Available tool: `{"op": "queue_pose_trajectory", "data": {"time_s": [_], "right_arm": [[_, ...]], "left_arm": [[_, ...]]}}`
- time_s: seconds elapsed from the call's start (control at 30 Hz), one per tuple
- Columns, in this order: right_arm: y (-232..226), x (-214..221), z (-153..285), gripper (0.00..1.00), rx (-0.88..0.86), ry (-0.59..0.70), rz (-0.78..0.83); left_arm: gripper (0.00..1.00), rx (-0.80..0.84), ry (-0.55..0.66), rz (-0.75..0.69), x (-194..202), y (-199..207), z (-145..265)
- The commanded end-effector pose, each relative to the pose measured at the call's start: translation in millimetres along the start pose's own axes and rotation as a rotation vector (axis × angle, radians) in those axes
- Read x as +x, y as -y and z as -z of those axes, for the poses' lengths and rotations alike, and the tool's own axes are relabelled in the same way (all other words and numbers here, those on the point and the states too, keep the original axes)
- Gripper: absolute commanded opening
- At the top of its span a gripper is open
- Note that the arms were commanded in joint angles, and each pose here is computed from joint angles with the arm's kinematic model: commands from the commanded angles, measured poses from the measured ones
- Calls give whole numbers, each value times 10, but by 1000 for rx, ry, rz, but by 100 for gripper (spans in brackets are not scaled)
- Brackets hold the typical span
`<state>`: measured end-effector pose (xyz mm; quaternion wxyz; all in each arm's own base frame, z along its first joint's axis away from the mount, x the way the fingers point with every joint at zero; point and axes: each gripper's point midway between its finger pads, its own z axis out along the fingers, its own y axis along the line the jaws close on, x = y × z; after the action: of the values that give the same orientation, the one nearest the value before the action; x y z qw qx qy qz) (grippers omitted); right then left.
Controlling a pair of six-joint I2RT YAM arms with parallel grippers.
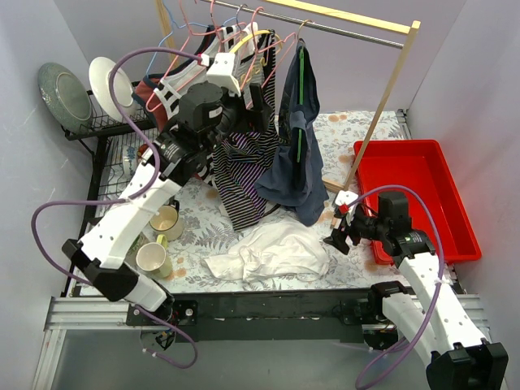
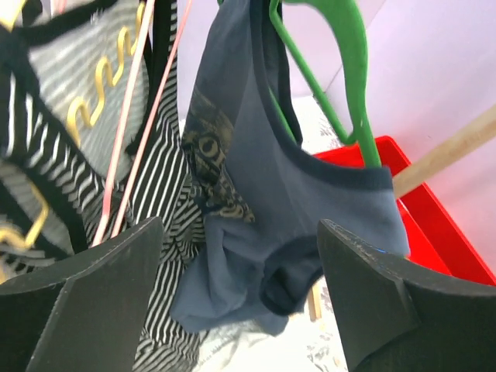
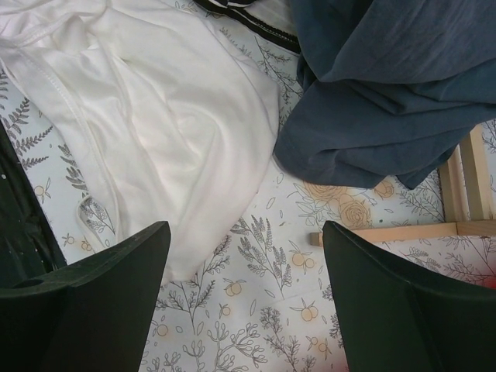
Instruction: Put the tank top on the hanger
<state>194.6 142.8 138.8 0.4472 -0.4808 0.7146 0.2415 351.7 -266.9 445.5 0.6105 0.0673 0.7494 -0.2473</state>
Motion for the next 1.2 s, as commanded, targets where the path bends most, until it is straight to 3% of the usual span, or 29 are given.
{"op": "queue_pose_trajectory", "data": {"time_s": [0.0,0.33,0.6,0.7,0.77,0.93,1.07,1.1,1.17], "right_arm": [[111,-149,33,87,39,32,23],[130,-152,59,88,52,37,18],[145,-162,79,88,60,42,16],[151,-167,84,88,62,43,16],[151,-160,86,88,63,43,13],[164,-163,94,88,68,44,12],[166,-170,107,87,71,49,11],[166,-170,107,87,71,49,11],[170,-170,110,88,73,49,9]], "left_arm": [[77,-32,57,-65,-323,-84,15],[67,-124,42,-112,-380,-460,-361],[57,-158,-20,-149,-165,-625,-577],[49,-171,-39,-167,-103,-678,-632],[36,-167,-43,-170,-88,-684,-656],[27,-146,-63,-180,-29,-662,-709],[10,-109,-54,-196,-72,-601,-709],[1,-102,-47,-202,-97,-588,-702],[0,-69,-17,-208,-193,-519,-662]]}}
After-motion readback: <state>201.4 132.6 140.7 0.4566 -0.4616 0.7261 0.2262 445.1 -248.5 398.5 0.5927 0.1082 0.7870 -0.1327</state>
